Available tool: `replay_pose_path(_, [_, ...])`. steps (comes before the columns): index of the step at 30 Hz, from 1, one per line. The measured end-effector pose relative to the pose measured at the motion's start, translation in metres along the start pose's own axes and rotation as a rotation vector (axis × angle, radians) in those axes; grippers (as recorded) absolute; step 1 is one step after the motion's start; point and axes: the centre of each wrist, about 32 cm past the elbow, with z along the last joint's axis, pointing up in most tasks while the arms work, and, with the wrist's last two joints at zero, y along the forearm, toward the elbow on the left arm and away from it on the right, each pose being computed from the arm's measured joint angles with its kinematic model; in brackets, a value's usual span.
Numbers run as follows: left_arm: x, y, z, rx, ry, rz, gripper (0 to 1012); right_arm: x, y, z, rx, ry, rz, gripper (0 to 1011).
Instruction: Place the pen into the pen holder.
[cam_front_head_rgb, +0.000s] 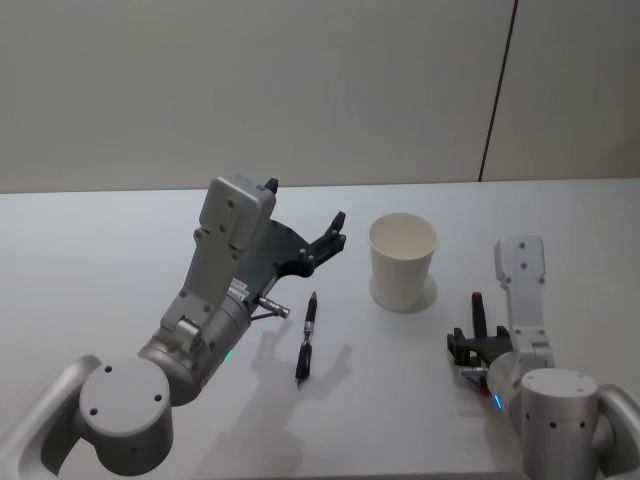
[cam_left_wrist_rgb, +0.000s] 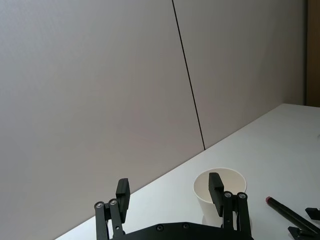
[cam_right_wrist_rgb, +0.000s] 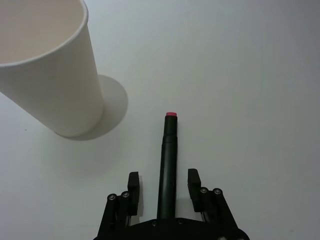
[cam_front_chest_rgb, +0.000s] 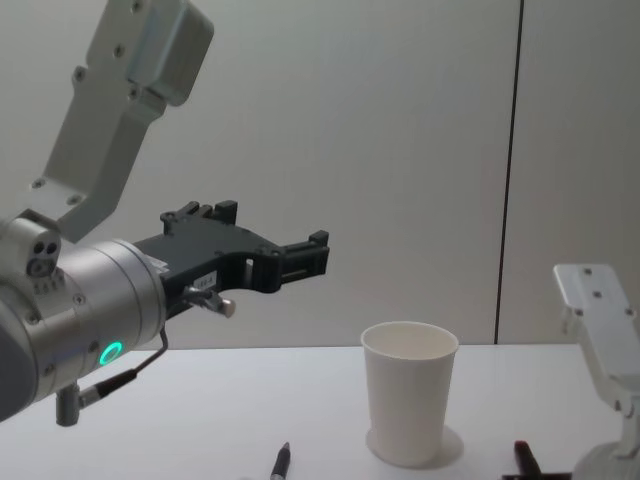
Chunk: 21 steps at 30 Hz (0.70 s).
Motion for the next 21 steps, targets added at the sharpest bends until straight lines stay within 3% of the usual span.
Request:
replay_pose_path(13, [0.0,0.0,0.0,0.0,0.0,0.0,1000,-0.0018,0.0042,-0.0029,-0.017,0.003,0.004,231])
replay_pose_path(15, [0.0,0.0,0.0,0.0,0.0,0.0,1000,-0.0018,0.0046,-0.0032,-0.017,0.002,0.004,187])
replay_pose_path(21, [0.0,0.0,0.0,0.0,0.0,0.0,1000,-0.0015,0.0052,-0.0038,-0.016,0.0,0.007,183])
